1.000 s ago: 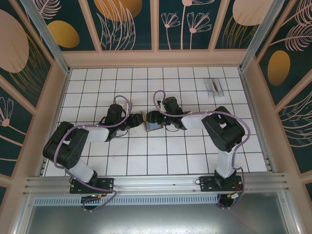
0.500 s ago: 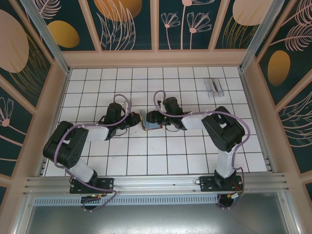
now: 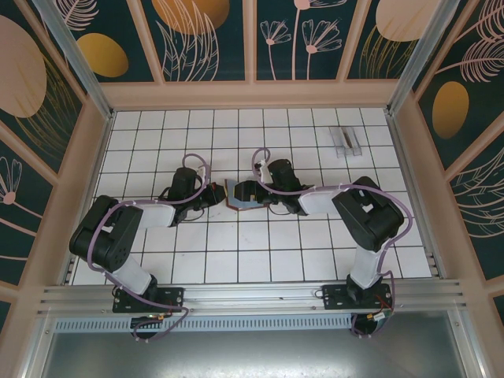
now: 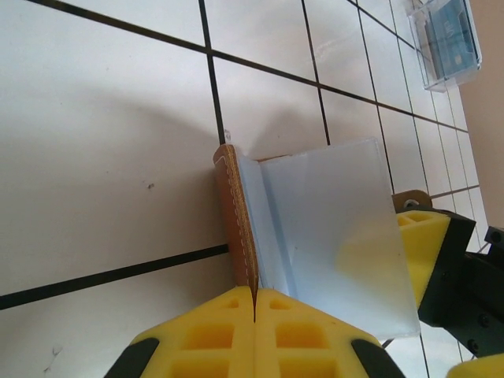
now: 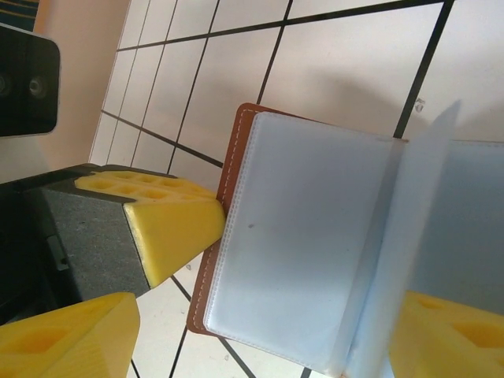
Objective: Put the credit cards into the card holder
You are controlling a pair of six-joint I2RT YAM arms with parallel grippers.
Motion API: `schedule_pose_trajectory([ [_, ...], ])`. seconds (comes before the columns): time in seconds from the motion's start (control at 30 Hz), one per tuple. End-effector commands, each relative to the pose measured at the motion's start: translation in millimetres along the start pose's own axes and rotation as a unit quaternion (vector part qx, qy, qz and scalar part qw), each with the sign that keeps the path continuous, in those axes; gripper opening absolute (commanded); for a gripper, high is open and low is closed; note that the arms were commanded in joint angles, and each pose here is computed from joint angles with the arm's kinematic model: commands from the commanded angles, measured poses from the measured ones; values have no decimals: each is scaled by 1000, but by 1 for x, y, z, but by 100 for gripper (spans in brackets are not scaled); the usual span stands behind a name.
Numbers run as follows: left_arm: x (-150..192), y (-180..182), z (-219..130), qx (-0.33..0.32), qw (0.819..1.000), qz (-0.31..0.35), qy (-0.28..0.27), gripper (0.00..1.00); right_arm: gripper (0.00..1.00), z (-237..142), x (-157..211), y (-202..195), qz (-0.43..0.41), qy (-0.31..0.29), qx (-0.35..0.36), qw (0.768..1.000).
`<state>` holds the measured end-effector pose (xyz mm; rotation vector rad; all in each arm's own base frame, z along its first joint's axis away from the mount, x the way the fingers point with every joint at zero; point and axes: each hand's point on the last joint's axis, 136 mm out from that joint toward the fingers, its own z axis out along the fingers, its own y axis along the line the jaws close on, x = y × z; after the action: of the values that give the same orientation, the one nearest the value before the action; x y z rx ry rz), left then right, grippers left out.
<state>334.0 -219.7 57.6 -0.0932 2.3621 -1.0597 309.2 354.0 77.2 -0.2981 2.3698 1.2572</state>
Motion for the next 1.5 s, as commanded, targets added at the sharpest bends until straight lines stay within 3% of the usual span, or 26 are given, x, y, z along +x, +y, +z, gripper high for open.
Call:
schedule_pose_trajectory([
  [0.0, 5, 4, -4, -2, 1000, -4, 2, 0, 81, 10, -3, 8, -42, -3, 22, 999],
  [0.37, -3, -21, -14, 65, 997, -36, -4, 0, 77, 18, 10, -16, -81, -6, 105, 991],
  [1.2, -5, -28, -10, 95, 993, -70, 3, 0, 80, 20, 29, 13, -99, 11, 19, 995],
  [1.47, -6, -29, -12, 99, 993, -71, 2, 0, 76, 21, 25, -22, -87, 2, 106, 991],
])
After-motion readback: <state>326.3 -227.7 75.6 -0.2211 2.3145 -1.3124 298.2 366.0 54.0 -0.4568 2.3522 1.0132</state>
